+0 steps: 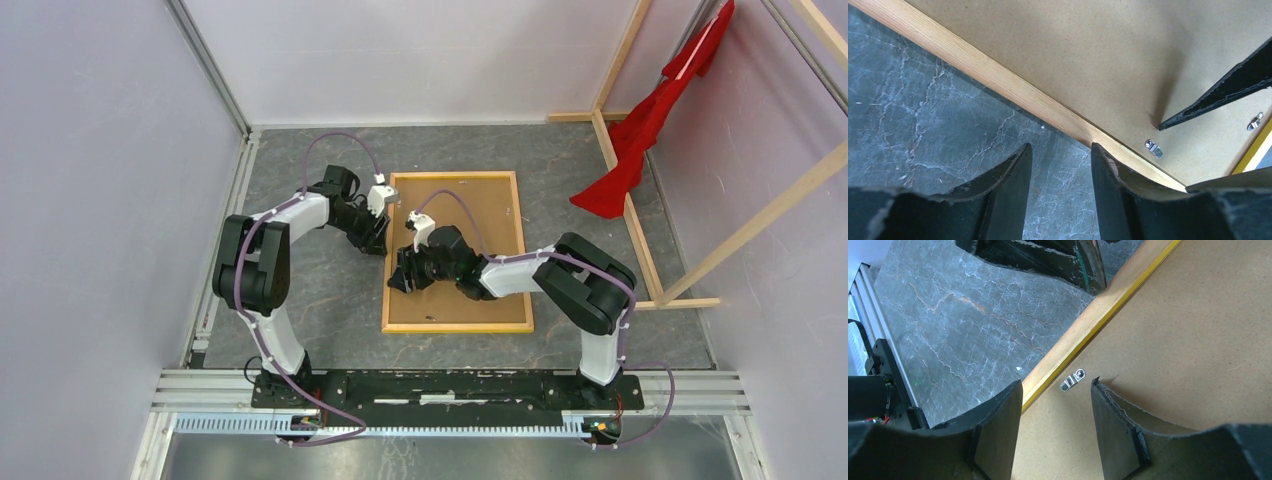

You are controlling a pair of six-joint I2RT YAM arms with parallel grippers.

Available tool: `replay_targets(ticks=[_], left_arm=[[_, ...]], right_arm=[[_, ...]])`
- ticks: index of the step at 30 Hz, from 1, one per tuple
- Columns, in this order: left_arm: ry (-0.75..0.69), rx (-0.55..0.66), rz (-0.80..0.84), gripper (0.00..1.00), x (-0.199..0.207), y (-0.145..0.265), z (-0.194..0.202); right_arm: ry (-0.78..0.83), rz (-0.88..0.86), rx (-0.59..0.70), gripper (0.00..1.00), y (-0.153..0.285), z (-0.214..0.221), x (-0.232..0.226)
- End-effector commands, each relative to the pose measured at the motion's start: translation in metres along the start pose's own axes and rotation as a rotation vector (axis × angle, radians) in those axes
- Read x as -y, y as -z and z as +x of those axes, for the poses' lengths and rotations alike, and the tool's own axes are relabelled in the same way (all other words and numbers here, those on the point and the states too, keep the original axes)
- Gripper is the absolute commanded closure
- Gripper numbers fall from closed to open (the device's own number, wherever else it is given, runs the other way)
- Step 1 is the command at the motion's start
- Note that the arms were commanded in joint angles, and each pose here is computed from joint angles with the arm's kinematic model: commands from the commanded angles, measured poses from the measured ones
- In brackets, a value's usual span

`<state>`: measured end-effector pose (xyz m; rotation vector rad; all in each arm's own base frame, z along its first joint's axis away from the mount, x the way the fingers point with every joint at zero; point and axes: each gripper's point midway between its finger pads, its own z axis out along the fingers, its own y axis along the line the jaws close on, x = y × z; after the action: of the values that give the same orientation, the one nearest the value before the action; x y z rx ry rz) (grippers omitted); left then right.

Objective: Put the photo into the frame

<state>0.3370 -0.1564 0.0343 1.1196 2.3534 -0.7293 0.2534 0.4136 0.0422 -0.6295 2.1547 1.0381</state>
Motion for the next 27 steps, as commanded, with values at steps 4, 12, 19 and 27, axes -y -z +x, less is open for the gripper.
replay_targets(ticks=[4,12,19,27], left_arm=[[-0.039,0.007,0.028,0.50,-0.001,-0.005,-0.004],[-0.034,-0.006,0.033,0.53,0.000,-0.008,0.001],[-0.044,-0.007,0.019,0.54,-0.002,-0.005,-0.001],[-0.051,-0.007,0.013,0.55,-0.003,-0.004,-0.001]], right_arm=[[0.012,-0.015,-0.030,0.41,-0.007,0.008,-0.003],[0.017,-0.017,-0.052,0.41,-0.011,0.013,-0.006],[0.015,-0.007,-0.077,0.42,-0.012,0.023,-0.004],[0.008,0.002,-0.089,0.44,-0.010,0.028,-0.003]])
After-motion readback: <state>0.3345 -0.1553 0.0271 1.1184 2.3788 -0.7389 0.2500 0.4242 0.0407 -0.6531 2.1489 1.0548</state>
